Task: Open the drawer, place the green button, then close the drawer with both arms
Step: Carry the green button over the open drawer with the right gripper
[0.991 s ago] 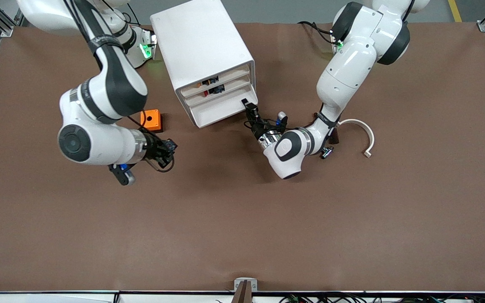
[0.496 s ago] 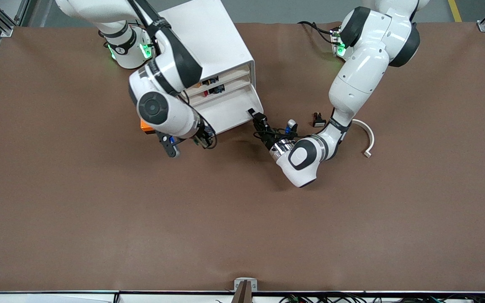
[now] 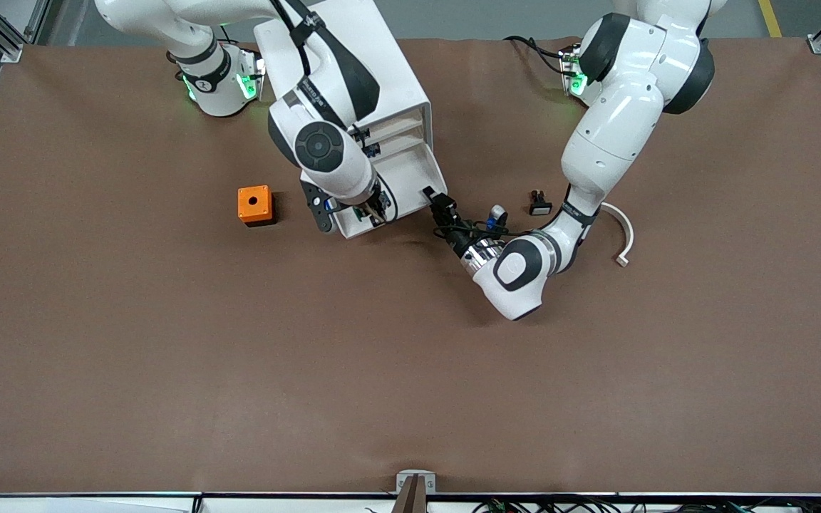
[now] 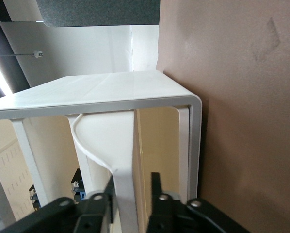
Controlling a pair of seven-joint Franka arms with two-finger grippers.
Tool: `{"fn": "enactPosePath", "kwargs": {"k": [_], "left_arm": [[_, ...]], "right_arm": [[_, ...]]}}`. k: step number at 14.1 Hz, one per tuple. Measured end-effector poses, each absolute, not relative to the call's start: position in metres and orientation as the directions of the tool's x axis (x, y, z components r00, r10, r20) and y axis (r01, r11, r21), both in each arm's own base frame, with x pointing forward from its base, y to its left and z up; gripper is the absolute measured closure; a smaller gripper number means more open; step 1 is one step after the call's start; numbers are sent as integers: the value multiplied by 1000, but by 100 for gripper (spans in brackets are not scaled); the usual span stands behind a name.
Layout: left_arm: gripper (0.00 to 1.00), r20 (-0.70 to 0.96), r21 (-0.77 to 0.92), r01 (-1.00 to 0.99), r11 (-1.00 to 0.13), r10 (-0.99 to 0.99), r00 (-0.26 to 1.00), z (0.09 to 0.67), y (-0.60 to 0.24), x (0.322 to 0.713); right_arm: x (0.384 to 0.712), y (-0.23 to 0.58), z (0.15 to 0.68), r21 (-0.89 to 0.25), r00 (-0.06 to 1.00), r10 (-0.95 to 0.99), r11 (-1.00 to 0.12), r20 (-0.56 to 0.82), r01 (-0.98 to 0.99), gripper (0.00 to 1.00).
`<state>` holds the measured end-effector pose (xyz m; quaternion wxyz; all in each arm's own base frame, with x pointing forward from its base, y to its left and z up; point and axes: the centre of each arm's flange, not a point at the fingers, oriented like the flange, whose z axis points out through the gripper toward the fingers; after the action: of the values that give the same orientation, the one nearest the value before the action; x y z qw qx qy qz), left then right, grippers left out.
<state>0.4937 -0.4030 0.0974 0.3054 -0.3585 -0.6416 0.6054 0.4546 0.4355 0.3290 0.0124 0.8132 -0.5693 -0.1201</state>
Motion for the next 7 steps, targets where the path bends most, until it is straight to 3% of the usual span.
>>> {"fn": "enactPosePath", "kwargs": {"k": [5, 7], "left_arm": [[8, -323, -942, 261, -213, 790, -521, 106, -399, 508], [3, -438, -892, 340, -297, 751, -494, 117, -394, 522]], "right_arm": [[435, 452, 314, 109, 267, -948, -288, -174, -951, 59], [436, 451, 312, 101, 256, -951, -276, -176, -956, 59]]}}
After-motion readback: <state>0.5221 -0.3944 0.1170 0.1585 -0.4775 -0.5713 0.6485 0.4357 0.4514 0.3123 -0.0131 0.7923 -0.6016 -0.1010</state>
